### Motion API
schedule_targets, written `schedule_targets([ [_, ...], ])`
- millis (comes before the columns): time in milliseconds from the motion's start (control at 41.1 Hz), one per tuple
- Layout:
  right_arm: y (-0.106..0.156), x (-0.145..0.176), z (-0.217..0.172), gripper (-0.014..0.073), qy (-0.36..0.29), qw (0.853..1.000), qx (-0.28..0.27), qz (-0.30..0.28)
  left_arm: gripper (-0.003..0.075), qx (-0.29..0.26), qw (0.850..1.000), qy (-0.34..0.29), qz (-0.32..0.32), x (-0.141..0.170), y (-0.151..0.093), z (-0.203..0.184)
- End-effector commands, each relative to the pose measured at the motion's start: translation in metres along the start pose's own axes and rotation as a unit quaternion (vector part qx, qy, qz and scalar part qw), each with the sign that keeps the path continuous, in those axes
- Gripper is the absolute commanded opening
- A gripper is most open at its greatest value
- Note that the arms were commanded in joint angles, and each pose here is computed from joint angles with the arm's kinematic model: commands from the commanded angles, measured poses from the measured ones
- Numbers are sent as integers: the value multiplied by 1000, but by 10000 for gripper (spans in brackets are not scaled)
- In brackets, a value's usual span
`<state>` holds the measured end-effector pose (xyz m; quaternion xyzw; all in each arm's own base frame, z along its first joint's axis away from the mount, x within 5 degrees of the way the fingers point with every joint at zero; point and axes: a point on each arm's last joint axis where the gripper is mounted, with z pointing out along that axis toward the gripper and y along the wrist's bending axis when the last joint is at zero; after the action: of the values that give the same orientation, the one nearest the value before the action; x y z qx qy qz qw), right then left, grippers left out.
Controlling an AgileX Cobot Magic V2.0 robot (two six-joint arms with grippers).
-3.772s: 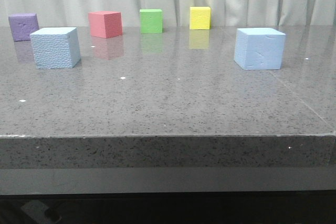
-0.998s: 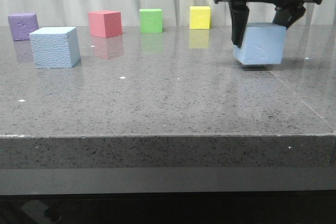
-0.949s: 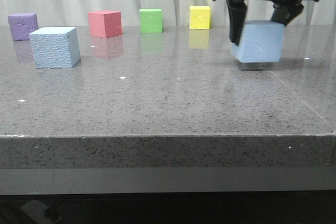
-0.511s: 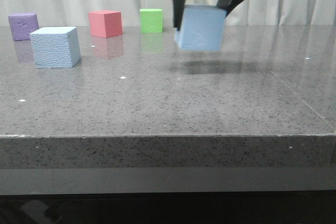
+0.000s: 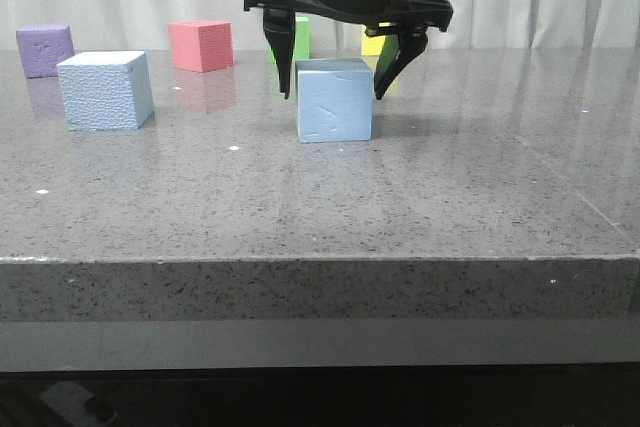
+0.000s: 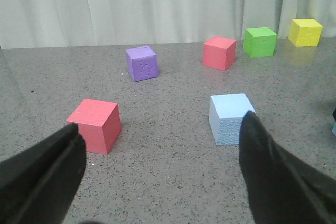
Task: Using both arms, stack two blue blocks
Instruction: 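Carry the cube toward the table centre and set it down, then open the right gripper and raise it away from the cube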
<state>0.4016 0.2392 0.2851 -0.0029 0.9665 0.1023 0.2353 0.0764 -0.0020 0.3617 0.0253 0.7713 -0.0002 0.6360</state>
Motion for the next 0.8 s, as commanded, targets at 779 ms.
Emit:
schedule_targets([
  [779, -66, 70, -203, 665, -153, 959, -113, -210, 586, 0, 999, -49, -1, -16, 0, -1],
])
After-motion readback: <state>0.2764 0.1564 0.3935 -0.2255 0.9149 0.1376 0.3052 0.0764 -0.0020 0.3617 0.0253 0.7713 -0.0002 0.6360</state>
